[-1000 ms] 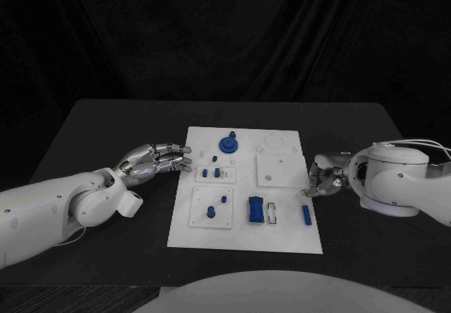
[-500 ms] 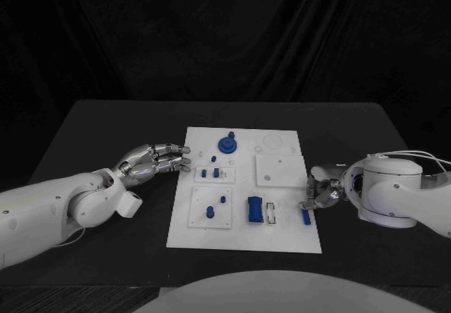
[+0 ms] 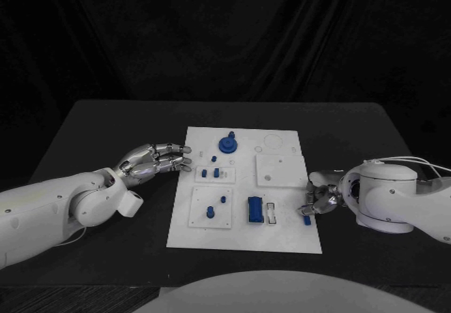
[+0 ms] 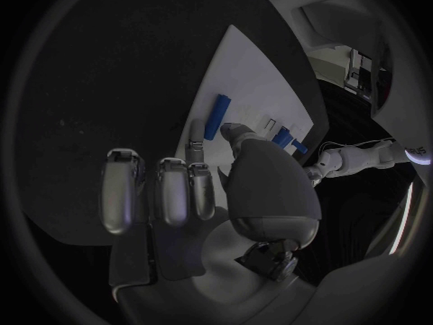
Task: Assemble the parts on the task board
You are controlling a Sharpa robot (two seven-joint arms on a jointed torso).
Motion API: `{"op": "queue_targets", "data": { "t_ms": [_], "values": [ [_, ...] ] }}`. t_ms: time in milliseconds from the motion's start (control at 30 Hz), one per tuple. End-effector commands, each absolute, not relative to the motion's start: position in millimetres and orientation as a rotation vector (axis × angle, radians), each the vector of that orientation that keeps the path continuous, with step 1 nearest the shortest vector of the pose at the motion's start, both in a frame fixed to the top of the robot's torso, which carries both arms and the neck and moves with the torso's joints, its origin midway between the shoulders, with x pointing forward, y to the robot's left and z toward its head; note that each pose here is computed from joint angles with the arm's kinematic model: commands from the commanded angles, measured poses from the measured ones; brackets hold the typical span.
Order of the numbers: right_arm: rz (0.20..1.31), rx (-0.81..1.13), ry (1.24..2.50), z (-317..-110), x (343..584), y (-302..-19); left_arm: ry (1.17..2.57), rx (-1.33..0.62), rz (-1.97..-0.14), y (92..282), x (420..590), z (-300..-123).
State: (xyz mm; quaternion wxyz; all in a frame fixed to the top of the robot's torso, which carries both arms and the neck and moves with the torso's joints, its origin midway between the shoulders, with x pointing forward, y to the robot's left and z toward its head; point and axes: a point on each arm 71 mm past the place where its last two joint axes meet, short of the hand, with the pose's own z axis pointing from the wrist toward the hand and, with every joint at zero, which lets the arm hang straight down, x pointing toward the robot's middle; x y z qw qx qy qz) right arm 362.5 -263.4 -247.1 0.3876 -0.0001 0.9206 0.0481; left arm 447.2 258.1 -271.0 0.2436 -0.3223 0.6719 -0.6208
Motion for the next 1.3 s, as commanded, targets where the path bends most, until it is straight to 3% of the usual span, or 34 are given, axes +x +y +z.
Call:
{"op": "queue_targets", "data": {
  "t_ms": [33,500,1300],
  "values": [
    [0.106,0.005,2.355,-251.7,359.2,-263.3,1.828,-0.882,-1.717,256.0,446.9,-270.5],
    [0.216,0.109,2.320,-255.9,354.6,-257.6,1.831,-0.881,-1.720,254.8,447.0,-270.7],
    [0.512,0.676,2.359,-247.4,347.3,-244.3,1.836,-0.883,-1.720,255.2,446.8,-270.9]
  ]
}}
